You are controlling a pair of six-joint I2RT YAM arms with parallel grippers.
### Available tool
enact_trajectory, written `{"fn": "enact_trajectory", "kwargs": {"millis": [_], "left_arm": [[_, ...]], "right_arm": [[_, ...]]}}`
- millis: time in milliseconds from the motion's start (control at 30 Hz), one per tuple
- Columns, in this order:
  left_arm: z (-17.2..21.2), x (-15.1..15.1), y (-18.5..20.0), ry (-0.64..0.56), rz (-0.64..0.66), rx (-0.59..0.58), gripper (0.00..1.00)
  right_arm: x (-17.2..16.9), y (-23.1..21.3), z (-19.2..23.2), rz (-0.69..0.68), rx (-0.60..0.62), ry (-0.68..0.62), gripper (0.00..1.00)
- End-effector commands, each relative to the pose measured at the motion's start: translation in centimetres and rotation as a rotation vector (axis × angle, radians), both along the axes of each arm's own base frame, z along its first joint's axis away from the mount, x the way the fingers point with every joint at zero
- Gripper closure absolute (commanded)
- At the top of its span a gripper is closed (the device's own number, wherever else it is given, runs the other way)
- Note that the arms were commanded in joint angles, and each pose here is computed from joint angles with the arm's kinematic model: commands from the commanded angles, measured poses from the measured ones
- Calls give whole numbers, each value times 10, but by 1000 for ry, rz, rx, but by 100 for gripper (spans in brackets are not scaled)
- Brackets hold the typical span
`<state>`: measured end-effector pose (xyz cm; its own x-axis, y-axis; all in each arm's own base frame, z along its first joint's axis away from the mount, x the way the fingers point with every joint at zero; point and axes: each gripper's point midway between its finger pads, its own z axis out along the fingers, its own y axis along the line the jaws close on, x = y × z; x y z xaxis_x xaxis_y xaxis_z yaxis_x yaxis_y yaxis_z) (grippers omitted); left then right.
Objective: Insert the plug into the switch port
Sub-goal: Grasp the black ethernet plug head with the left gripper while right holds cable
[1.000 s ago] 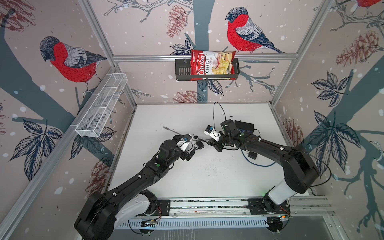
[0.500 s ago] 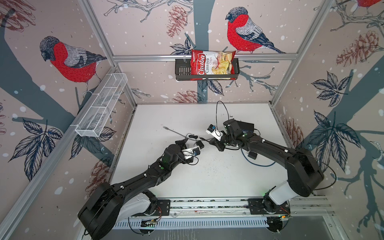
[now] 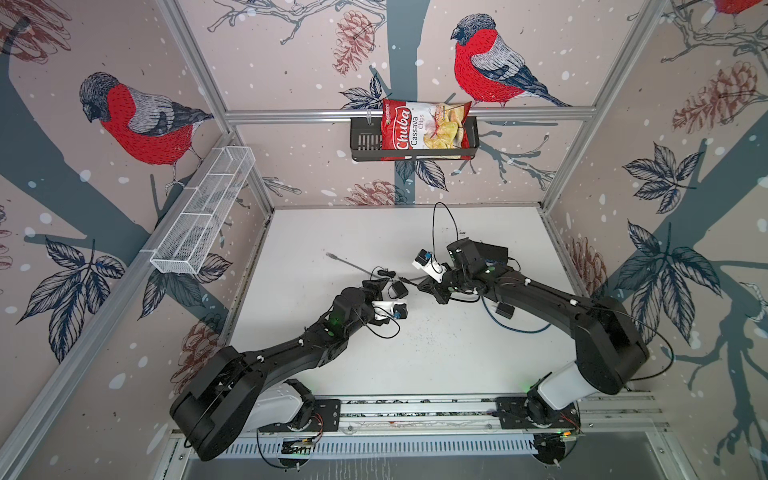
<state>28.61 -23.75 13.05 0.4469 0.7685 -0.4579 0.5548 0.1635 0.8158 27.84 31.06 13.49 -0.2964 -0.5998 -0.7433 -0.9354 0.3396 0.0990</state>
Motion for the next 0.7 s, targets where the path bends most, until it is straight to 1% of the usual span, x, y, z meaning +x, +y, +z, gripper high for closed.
{"fn": "enact_trajectory", "kwargs": {"millis": [0,267,533,667], "left_arm": [[22,12,-9,-101,-2,-47,22],[31,30,-14,-220,21,-44,29],[29,39,-23,-231,4,-17,34],[26,42,-25,-232,-1,6,41]], "right_arm": [[-5,3,1,30,7,20,92],[-7,6,4,47,19,38,92],[-8,7,8,54,22,45,92],[-10,7,8,62,26,55,91]]}}
